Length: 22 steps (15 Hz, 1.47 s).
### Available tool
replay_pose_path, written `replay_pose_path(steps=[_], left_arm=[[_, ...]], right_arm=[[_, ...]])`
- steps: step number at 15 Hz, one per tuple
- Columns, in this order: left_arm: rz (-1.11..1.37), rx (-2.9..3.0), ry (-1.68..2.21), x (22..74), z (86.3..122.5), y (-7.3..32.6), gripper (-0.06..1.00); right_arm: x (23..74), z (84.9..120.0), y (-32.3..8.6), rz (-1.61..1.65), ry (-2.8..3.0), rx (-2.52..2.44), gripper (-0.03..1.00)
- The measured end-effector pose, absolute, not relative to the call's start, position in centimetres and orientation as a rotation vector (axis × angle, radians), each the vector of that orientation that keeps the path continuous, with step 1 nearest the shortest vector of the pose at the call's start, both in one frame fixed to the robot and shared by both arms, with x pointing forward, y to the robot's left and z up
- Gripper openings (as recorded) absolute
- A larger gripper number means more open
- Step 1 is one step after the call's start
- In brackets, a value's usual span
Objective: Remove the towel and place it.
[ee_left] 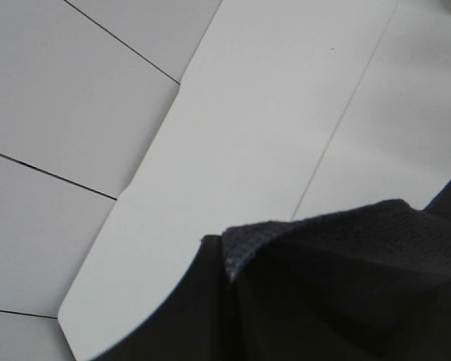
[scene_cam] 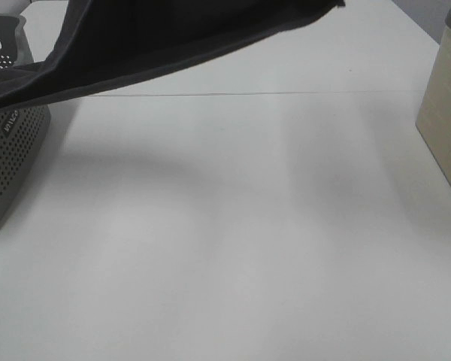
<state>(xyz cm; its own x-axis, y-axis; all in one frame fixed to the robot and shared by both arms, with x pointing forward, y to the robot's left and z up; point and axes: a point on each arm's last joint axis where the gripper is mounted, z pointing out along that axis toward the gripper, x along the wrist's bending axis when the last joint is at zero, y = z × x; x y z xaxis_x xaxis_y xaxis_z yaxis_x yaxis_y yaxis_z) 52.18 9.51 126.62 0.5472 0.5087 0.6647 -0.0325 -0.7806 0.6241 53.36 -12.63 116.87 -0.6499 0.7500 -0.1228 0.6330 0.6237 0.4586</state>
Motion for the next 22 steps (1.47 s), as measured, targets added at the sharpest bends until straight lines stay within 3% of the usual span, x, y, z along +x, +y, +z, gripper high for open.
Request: replay_pose_path(steps=[5, 13, 18, 22], left_arm=[[1.402, 1.958, 0.330, 55.1, 127.2, 8.4, 0.00], [1.493, 1.444, 0.373, 60.7, 128.7, 12.6, 0.00], [1.547, 1.268, 0.262, 63.0, 128.2, 13.6, 0.00], [1.566, 1.160, 0.200, 67.3, 124.5, 15.1, 0.00]], right_arm=[[55.4, 122.3, -13.8, 0.574, 2.214, 1.101, 0.01], [57.3, 128.3, -14.0, 0.826, 1.715, 0.823, 0.01], [59.8, 127.9, -13.4, 0.900, 1.591, 0.775, 0.01], [63.9, 126.7, -15.9, 1.047, 1.442, 0.842, 0.01]])
